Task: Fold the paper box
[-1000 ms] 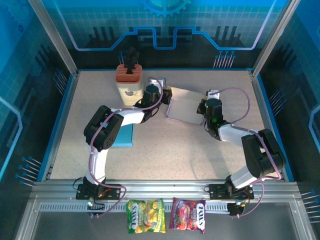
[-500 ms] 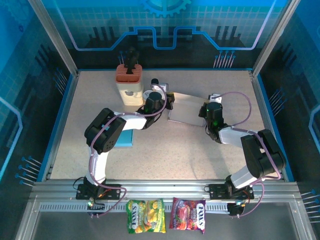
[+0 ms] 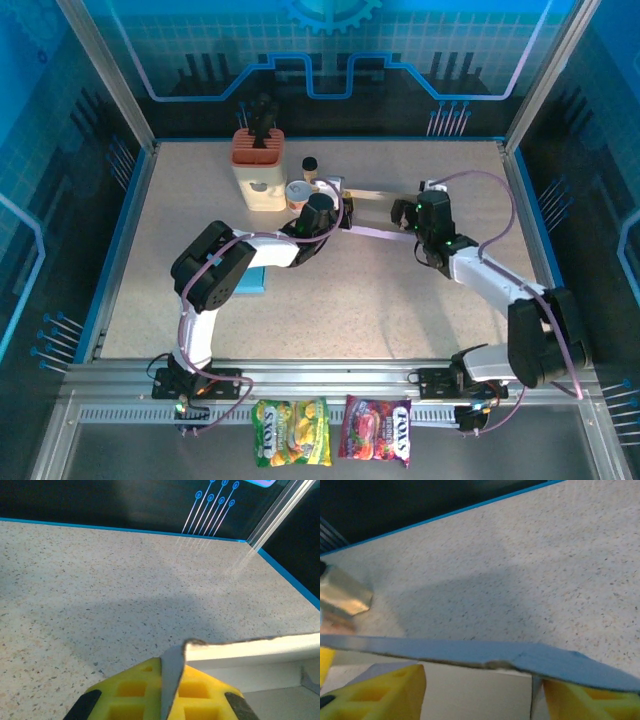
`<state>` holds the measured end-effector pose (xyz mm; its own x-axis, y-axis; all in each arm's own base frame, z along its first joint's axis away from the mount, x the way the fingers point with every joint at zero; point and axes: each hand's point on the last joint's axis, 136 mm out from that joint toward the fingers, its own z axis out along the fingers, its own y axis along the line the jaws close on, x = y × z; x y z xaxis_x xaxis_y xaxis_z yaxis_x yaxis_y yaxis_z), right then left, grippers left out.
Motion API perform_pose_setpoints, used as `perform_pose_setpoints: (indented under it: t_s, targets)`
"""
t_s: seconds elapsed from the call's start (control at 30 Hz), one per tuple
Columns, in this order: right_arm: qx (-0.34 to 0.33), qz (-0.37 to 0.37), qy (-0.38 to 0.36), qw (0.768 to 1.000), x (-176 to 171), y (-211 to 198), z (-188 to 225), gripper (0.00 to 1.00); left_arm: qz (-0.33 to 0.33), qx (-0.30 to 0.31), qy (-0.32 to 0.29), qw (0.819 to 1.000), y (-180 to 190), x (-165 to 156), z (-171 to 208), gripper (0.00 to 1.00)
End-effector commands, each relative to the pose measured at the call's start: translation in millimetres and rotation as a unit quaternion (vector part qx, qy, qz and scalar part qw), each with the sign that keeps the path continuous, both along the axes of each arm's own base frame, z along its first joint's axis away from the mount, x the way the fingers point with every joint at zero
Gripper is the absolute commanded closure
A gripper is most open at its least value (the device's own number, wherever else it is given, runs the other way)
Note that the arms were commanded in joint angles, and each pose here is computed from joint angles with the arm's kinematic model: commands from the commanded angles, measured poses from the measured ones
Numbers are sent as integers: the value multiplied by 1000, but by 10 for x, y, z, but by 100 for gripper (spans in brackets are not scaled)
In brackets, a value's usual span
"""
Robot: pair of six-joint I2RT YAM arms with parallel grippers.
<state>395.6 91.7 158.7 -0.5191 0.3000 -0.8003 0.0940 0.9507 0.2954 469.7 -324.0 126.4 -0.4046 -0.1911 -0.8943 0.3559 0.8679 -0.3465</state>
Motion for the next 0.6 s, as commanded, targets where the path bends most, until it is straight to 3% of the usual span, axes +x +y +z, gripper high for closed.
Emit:
perform_pose_setpoints:
  t_s: [0.0,0.23,0.57]
  targets:
    - [67,40,77,994,-318,262,-24,31,-46,28,16,998,-188,-222,-76,100]
    - [116,31,132,984,-758,252,135,10,-46,39,18,998,-198,-211,-86,100]
    - [165,30,146,975,-1138,238,514,5,-46,46,18,998,-216,-202,-110,100]
